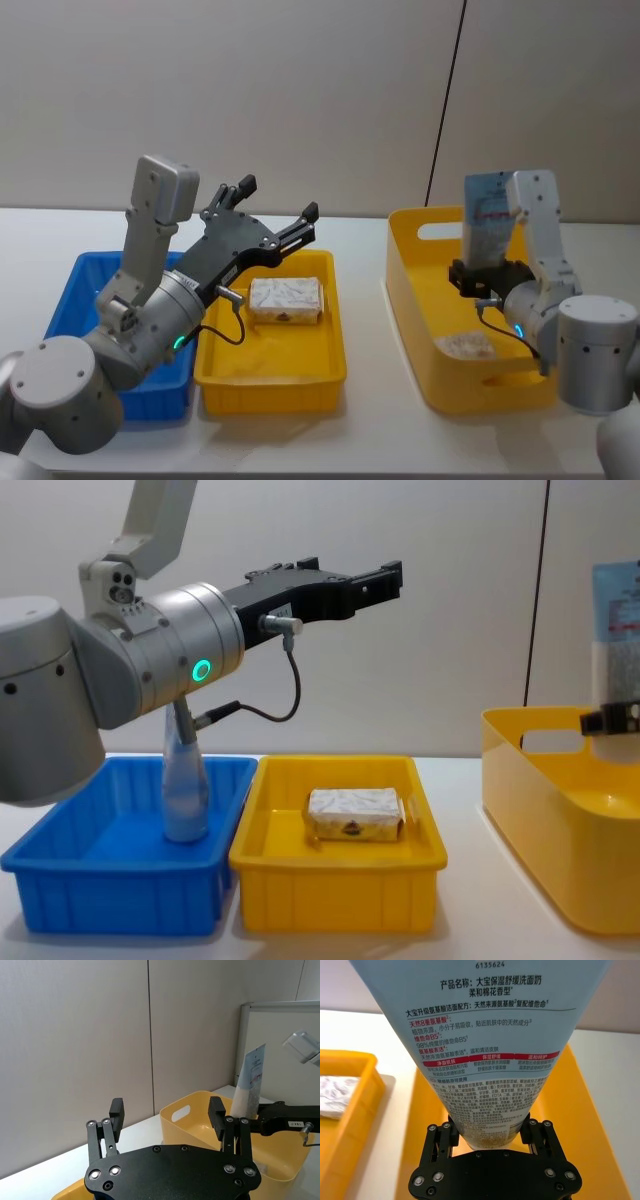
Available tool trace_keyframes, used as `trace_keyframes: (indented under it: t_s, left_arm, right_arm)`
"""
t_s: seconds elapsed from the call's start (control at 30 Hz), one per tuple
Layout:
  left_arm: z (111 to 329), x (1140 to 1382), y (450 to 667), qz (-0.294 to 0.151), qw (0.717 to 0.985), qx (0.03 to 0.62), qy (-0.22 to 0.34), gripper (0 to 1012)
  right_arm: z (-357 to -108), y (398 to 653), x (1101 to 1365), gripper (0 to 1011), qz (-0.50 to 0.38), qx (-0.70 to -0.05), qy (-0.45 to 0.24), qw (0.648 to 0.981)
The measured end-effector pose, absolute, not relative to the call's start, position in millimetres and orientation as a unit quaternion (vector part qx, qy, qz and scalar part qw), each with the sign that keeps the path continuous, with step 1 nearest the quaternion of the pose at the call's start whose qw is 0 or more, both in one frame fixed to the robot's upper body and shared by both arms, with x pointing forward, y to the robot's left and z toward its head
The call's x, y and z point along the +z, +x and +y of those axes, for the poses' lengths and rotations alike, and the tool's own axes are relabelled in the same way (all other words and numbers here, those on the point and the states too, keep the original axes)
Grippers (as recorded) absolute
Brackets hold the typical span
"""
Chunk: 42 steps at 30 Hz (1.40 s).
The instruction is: Bimanual collaborative sorting of washing and personal care products
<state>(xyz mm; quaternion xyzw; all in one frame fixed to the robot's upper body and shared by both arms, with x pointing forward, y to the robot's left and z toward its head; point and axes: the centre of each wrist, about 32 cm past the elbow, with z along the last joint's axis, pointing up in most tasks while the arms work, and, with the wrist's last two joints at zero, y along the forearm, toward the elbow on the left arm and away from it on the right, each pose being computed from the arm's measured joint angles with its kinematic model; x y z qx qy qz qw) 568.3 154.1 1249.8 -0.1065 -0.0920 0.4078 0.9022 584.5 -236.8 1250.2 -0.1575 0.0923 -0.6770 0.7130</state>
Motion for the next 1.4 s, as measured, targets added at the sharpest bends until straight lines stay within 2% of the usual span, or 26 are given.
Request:
trace_keyframes:
  t_s: [0.33, 0.67, 0.77, 1.4]
  left_arm:
    - [154.1, 1249.8, 568.3, -0.092, 0.902, 0.408, -0.106, 1001]
    - [154.1, 1249.9, 568.3, -0.092, 0.902, 0.408, -0.107, 1001]
    - [154.1, 1249.9, 568.3, -0.092, 0.902, 0.408, -0.107, 1001]
    - [154.1, 1249.9, 568.3, -0.092, 0.902, 0.408, -0.106, 1002]
  right_arm:
    - [-237.7, 589.8, 1250.2, 638, 0.092, -0.679, -0.188, 0.703]
    - [-235.9, 591.4, 1252.6, 951, 0.086, -0.680, -0.196, 0.701]
    - [-235.5, 591.3, 1253.2, 996, 0.084, -0.680, -0.196, 0.701]
    - [-235.0, 589.4, 1257.5, 1004, 0.072, -0.692, -0.185, 0.693]
